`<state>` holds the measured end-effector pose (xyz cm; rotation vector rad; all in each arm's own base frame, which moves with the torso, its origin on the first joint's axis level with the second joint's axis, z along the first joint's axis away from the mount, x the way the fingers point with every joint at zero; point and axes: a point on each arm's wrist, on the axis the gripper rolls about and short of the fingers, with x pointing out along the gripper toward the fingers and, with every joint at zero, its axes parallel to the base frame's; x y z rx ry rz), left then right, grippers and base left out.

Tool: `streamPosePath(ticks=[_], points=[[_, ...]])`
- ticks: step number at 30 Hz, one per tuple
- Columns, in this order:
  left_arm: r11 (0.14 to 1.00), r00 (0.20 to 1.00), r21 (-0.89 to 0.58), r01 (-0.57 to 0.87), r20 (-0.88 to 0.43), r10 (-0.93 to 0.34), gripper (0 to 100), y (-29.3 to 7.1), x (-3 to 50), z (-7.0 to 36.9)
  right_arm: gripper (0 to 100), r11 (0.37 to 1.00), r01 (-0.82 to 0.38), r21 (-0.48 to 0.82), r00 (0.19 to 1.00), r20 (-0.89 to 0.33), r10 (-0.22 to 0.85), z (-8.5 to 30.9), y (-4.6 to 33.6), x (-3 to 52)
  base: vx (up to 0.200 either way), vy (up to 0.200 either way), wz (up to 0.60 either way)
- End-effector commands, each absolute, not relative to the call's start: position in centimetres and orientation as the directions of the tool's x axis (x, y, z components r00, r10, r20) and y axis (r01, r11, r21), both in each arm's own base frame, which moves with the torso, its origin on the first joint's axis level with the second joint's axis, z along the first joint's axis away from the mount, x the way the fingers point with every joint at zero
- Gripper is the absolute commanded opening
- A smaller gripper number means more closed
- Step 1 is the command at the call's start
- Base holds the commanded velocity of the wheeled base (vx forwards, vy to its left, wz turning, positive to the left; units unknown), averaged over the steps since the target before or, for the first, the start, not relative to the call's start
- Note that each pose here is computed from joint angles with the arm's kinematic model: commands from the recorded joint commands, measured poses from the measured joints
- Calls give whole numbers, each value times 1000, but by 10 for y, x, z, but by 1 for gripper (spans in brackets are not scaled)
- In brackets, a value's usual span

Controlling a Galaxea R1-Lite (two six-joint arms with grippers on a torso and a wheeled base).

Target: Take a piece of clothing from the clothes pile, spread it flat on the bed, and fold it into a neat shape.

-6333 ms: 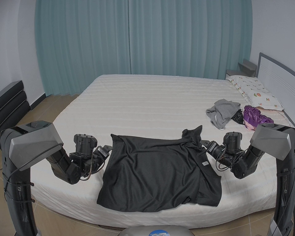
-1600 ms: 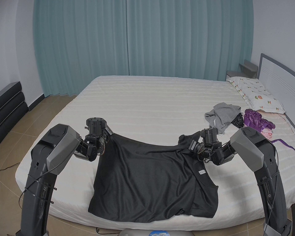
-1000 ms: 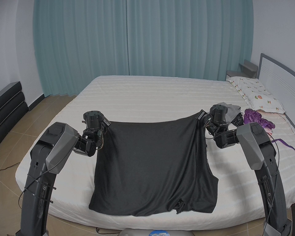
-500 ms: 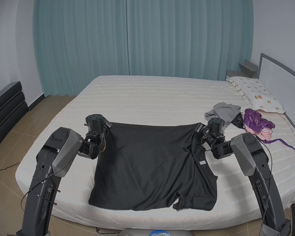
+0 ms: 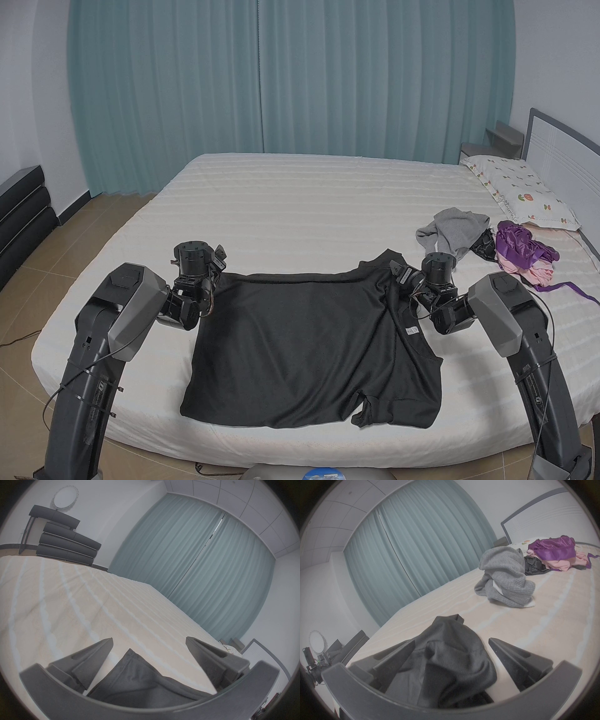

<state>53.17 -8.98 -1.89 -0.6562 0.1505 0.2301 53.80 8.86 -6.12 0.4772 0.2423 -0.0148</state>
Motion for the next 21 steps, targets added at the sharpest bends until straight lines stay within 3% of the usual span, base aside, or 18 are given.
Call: streamPosePath(ticks=[1,9,21], points=[[766,957,-579,-279,-238,169,100,-82,518,-4,100,869,62,490,972,-227,59,-11,73,518,0,0,0],[778,944,-573,-259,-322,77,100,-73,458,41,100,817,87,570,938,-324,126,26,49,454,0,0,0],[768,895,-563,-306,-445,30,100,-69,367,63,100,782,72,620,897,-383,221,44,43,342,0,0,0]])
